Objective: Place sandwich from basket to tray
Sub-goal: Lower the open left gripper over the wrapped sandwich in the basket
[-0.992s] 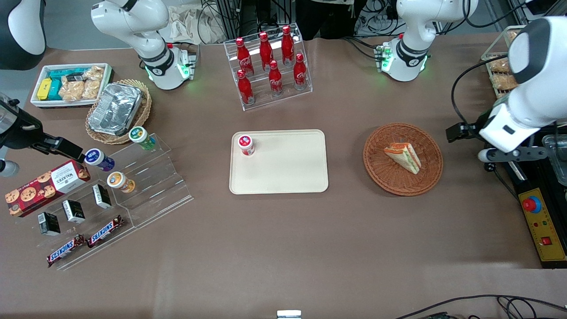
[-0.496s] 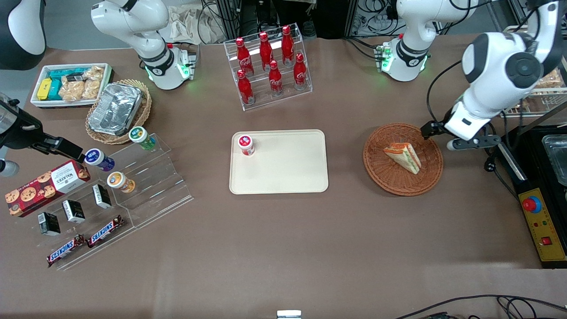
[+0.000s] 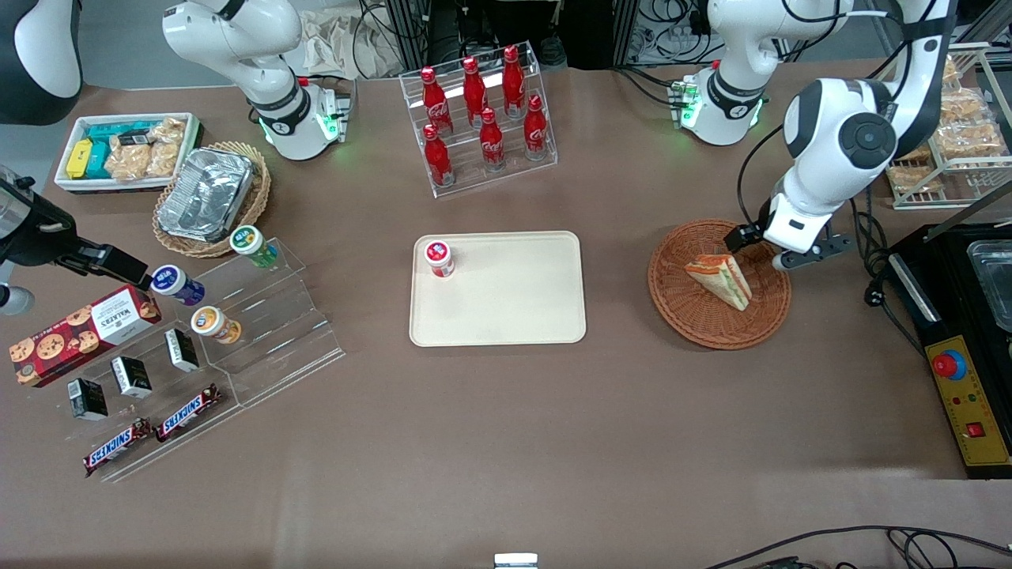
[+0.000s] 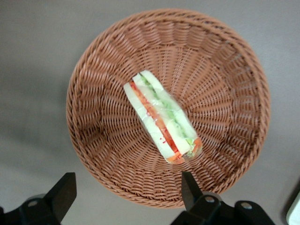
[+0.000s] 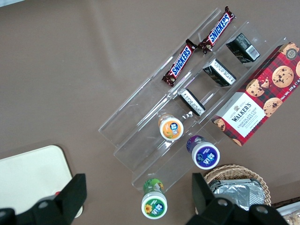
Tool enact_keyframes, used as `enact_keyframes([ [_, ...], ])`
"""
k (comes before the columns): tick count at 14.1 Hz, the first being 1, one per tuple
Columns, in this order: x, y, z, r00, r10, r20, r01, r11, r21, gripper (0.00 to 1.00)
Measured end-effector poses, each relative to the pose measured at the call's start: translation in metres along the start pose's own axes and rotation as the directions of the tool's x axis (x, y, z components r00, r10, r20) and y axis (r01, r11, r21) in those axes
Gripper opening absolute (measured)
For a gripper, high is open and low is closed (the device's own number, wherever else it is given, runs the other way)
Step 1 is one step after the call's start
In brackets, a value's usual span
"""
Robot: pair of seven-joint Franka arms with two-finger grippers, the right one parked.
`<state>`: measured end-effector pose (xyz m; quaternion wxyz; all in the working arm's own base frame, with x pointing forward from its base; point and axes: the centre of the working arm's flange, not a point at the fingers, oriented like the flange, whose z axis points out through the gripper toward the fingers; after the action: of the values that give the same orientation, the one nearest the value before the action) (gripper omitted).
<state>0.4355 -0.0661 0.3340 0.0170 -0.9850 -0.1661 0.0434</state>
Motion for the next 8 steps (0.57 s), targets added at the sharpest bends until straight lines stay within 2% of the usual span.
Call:
enact_keyframes([
  [2,0.002,0.003,0.009,0.997,-0.082,-0.001,0.082,0.997,-0.001,1.00],
  [5,0.003,0.021,0.021,0.971,-0.236,-0.036,0.235,0.972,-0.026,1.00],
  [8,0.003,0.031,0.032,0.957,-0.286,-0.041,0.285,0.958,-0.034,1.00],
])
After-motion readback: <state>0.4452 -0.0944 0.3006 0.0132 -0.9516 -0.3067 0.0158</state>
